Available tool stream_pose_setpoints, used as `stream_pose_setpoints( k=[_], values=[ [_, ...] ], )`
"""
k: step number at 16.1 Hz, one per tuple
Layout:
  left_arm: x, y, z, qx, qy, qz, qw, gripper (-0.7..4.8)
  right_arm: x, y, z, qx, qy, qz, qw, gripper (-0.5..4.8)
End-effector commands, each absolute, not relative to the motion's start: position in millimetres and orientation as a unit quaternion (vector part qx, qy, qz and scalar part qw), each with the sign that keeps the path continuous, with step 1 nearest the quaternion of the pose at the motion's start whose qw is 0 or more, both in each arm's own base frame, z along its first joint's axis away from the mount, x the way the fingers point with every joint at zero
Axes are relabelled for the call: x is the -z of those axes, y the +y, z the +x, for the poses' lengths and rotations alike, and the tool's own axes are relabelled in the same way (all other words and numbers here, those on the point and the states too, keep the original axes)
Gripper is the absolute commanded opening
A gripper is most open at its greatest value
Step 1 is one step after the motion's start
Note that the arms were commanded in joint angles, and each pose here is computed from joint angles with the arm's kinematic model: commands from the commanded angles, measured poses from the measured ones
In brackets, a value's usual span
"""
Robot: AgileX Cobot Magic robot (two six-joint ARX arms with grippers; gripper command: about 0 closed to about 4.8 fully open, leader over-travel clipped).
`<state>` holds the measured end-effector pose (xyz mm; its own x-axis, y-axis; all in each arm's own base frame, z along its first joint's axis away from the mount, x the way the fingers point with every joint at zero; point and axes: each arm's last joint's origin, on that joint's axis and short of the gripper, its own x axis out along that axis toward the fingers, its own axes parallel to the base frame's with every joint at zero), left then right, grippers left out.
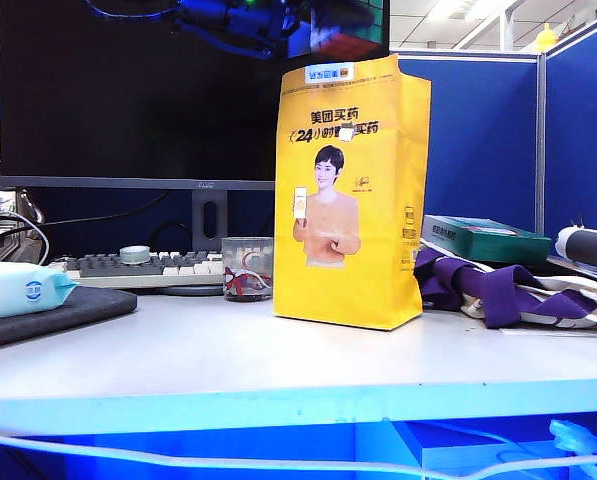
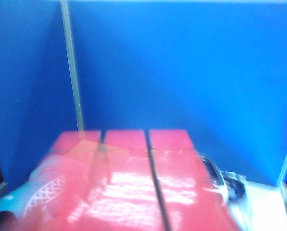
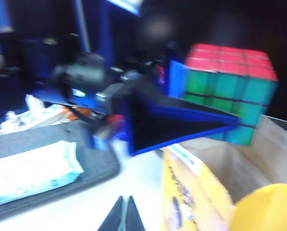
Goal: Pick up the Rubik's Cube and throw it into the yellow paper bag.
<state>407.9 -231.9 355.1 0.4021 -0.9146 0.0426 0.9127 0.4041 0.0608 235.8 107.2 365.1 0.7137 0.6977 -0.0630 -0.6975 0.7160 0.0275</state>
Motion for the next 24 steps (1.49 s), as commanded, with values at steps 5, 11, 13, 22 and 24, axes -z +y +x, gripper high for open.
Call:
stream_pose_setpoints(
  k=[5,11,13,22,24],
  values=[
    [-366.4,-231.1,405.2,0.517,-0.033,-0.026,0.855,4.79,-367.9,107.6,236.7,-0.374,0.025,-0.001,0.927,-0.05],
    [-428.4,-185.0,334.7,0.405,0.029,0.164,0.899,4.79,-363.7,106.4,237.4,-0.351,0.041,-0.017,0.935,-0.05],
    [-438.6,-166.9,313.9,0.405,0.064,0.183,0.894,4.75,-362.7,106.2,236.9,-0.351,0.047,-0.017,0.935,-0.05],
    [-484.1,-78.0,191.7,0.294,0.075,0.229,0.925,4.25,-397.8,77.6,179.8,-0.269,-0.007,-0.042,0.962,-0.05],
    [-468.2,-64.6,158.0,0.281,0.074,0.229,0.929,4.25,-409.1,66.5,154.9,-0.251,-0.035,-0.039,0.967,-0.05]
  ],
)
